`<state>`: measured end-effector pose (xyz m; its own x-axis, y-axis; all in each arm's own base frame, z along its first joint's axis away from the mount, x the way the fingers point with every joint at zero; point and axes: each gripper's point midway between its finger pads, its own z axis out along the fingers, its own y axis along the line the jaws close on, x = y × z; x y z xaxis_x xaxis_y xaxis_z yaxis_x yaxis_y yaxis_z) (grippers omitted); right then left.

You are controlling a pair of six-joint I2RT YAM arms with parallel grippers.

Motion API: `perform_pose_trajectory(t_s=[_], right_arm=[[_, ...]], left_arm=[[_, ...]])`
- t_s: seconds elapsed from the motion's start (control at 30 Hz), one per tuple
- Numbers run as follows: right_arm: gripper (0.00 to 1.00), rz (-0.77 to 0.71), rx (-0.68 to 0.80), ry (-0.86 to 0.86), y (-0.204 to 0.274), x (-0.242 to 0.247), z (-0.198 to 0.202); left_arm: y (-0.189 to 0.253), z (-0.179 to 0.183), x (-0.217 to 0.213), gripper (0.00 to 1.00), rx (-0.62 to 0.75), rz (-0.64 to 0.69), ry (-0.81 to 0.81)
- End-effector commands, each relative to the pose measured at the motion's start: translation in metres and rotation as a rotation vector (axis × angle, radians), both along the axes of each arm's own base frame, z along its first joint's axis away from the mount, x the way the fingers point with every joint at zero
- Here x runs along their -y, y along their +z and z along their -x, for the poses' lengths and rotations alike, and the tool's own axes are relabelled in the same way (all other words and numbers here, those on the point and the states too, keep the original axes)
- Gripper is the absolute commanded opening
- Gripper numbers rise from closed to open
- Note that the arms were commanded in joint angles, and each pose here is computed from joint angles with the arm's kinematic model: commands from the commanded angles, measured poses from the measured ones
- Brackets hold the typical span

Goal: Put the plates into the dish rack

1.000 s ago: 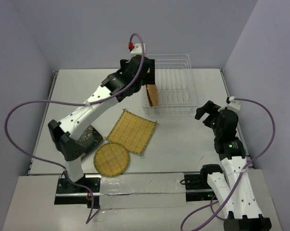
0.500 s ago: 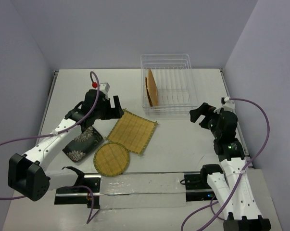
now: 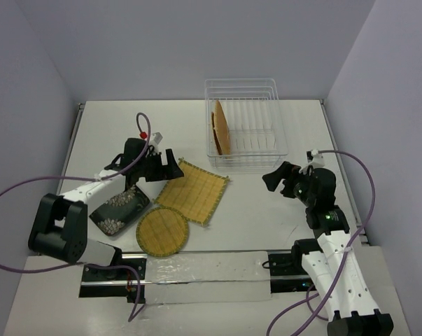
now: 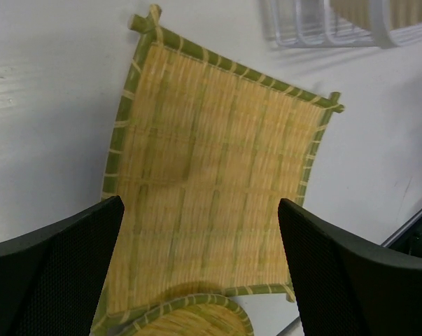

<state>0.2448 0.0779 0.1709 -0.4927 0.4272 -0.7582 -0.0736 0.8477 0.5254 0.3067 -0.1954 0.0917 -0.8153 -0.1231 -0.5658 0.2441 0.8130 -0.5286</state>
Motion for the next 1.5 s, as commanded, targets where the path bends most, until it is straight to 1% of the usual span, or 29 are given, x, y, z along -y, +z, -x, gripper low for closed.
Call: perform_pose_trajectory(t_s=[0.0,0.1,0.23,0.4,0.53,0.63,0.73,0.8,0.97,1.1,1.2,1.33,1.47], right_arm=[[1.00,-0.050,-0.014,0.090,-0.006,-0.021,0.008],[1.00,-0.053,-0.034,0.129,-0.011,-0.032,0.013],[1.00,-0.042,-0.050,0.150,-0.018,-0.039,0.016],[1.00,-0.031,-0.079,0.157,-0.026,-0.043,0.018],[1.00,-0.029,-0.123,0.186,-0.039,-0.050,0.023],[1.00,-0.047,-0.186,0.298,-0.057,-0.074,0.035],[1.00,-0.055,-0.228,0.369,-0.068,-0.096,0.042],[1.00,-0.034,-0.269,0.381,-0.075,-0.115,0.039],[1.00,0.025,-0.319,0.353,-0.082,-0.137,0.026],[0.99,0.010,-0.323,0.375,-0.083,-0.161,0.012],[0.98,-0.025,-0.369,0.404,-0.089,-0.185,0.006],[0.95,-0.005,-0.459,0.426,-0.113,-0.201,0.009],[0.93,-0.009,-0.530,0.383,-0.131,-0.201,0.009]], left_arm=[[-0.012,-0.018,0.004,0.99,-0.002,0.007,-0.063],[-0.035,-0.021,0.000,0.99,-0.072,-0.006,-0.062],[-0.046,-0.025,0.001,0.99,-0.107,-0.008,-0.058],[-0.064,-0.025,-0.005,0.99,-0.151,-0.054,-0.052],[-0.071,-0.017,0.003,0.99,-0.184,-0.008,-0.090],[-0.077,-0.012,0.004,0.99,-0.206,0.004,-0.085],[-0.081,-0.011,0.002,0.99,-0.218,-0.007,-0.073],[-0.080,-0.010,0.002,0.99,-0.232,-0.002,-0.067],[-0.081,-0.009,0.002,0.99,-0.246,0.002,-0.044],[-0.088,-0.006,0.003,1.00,-0.284,0.015,-0.033],[-0.092,-0.006,0.004,0.99,-0.307,0.016,-0.027],[-0.088,-0.005,0.007,0.99,-0.306,0.037,-0.038],[-0.084,-0.003,0.007,0.99,-0.296,0.038,-0.044]])
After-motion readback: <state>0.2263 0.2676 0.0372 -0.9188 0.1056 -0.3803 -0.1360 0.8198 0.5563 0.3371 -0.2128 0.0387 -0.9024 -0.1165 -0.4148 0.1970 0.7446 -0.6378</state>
